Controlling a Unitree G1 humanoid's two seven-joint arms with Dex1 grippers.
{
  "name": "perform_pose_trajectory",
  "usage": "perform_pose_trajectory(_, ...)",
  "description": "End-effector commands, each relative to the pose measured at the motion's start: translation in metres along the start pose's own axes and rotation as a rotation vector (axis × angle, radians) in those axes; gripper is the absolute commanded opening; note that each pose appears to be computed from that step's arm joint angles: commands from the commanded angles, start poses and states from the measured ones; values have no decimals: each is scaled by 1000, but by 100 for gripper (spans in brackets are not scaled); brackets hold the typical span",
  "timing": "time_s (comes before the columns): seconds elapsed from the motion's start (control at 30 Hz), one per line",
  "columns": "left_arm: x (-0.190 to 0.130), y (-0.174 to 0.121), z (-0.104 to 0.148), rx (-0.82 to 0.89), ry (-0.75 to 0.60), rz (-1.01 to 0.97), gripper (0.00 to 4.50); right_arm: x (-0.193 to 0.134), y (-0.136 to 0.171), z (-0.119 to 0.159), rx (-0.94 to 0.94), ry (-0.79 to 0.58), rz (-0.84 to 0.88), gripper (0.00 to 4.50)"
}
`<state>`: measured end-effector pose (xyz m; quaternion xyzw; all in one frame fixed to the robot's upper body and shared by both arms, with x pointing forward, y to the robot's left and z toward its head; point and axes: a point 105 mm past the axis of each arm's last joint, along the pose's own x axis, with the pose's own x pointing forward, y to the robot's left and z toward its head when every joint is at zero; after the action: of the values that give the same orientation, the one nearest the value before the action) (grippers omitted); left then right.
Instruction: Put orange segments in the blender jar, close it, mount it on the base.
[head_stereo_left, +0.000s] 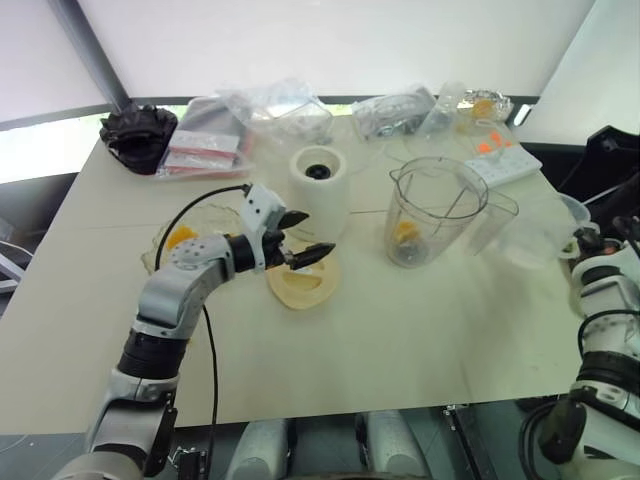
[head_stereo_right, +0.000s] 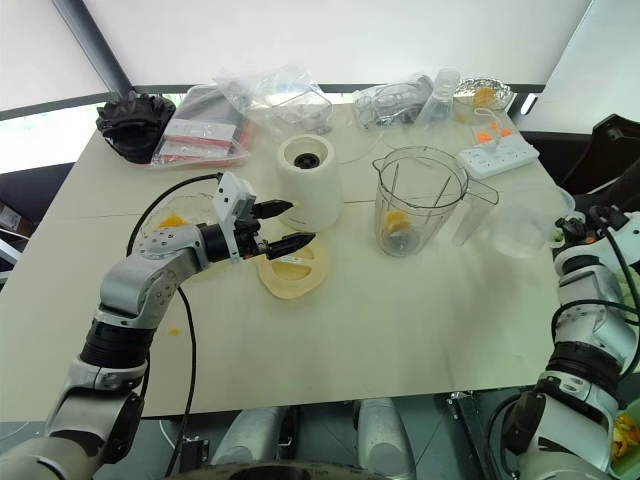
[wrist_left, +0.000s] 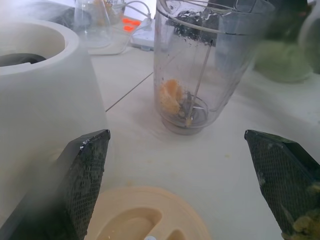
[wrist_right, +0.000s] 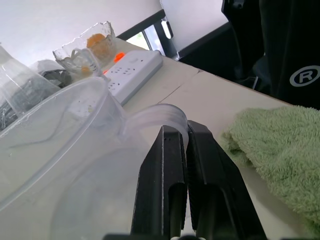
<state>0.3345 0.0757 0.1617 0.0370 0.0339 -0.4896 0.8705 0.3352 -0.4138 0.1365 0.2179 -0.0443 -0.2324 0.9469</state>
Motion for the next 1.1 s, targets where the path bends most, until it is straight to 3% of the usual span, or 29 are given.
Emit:
perform_pose_trajectory(0.03, -1, 0, 11, 29, -39, 0, 450, 1, 13, 55, 18, -153, 44, 6)
perform_pose_trajectory(0.33, 3, -2, 11, 24, -47, -9, 450, 0, 34, 102, 21, -247, 100, 6)
perform_pose_trajectory(0.63, 6, -3, 9, 23, -53, -18, 450, -15, 91, 154, -166, -326, 290, 6)
perform_pose_trajectory(1.1, 11, -4, 10, 23, -68, -27, 450, -42, 146, 159, -399, -365, 502, 6)
